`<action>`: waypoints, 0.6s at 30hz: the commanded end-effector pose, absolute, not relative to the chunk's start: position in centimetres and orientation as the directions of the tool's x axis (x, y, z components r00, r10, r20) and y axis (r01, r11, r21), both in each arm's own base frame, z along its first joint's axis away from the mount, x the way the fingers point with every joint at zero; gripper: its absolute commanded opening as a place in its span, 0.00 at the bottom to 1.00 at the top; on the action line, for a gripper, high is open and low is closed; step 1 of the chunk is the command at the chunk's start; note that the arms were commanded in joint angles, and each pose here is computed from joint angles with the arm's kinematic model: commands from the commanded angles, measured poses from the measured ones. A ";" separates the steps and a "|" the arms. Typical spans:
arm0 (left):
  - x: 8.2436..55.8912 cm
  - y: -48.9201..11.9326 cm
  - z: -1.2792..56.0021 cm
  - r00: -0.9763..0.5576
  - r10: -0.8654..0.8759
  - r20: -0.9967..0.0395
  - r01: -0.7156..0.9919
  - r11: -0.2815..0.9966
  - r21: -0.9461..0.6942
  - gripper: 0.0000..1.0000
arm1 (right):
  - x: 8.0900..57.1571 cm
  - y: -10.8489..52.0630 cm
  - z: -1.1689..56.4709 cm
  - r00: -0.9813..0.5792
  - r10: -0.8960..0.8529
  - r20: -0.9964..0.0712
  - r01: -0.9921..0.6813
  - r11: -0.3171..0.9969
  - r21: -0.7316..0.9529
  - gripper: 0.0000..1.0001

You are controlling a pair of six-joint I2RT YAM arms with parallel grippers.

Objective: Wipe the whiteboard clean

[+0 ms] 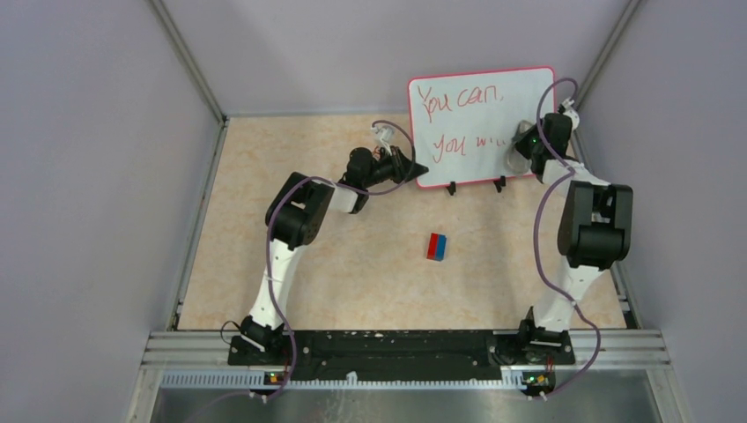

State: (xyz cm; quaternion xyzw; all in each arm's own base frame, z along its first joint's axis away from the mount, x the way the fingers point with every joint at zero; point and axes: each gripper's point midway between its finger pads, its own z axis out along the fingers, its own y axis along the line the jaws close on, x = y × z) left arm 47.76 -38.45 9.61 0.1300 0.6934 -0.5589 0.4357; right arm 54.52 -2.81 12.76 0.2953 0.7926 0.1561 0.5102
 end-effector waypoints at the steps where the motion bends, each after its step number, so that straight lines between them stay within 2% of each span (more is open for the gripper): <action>1: 49.8 -35.8 8.8 -0.526 -0.310 -0.792 0.654 0.448 -0.610 0.00 | 54.2 -1.1 11.4 -0.349 0.597 -0.722 0.326 0.800 0.504 0.00; 11: 49.8 -35.9 8.7 -0.529 -0.310 -0.790 0.653 0.445 -0.612 0.00 | 55.4 12.4 16.3 -0.408 0.501 -0.764 0.022 0.842 0.540 0.00; 13: 49.7 -35.9 8.7 -0.529 -0.309 -0.790 0.653 0.446 -0.612 0.00 | 55.5 12.9 16.6 -0.406 0.485 -0.775 -0.001 0.847 0.531 0.00; 18: 49.7 -35.8 8.8 -0.529 -0.310 -0.790 0.654 0.445 -0.612 0.00 | 55.3 8.7 14.6 -0.400 0.505 -0.765 0.123 0.856 0.502 0.00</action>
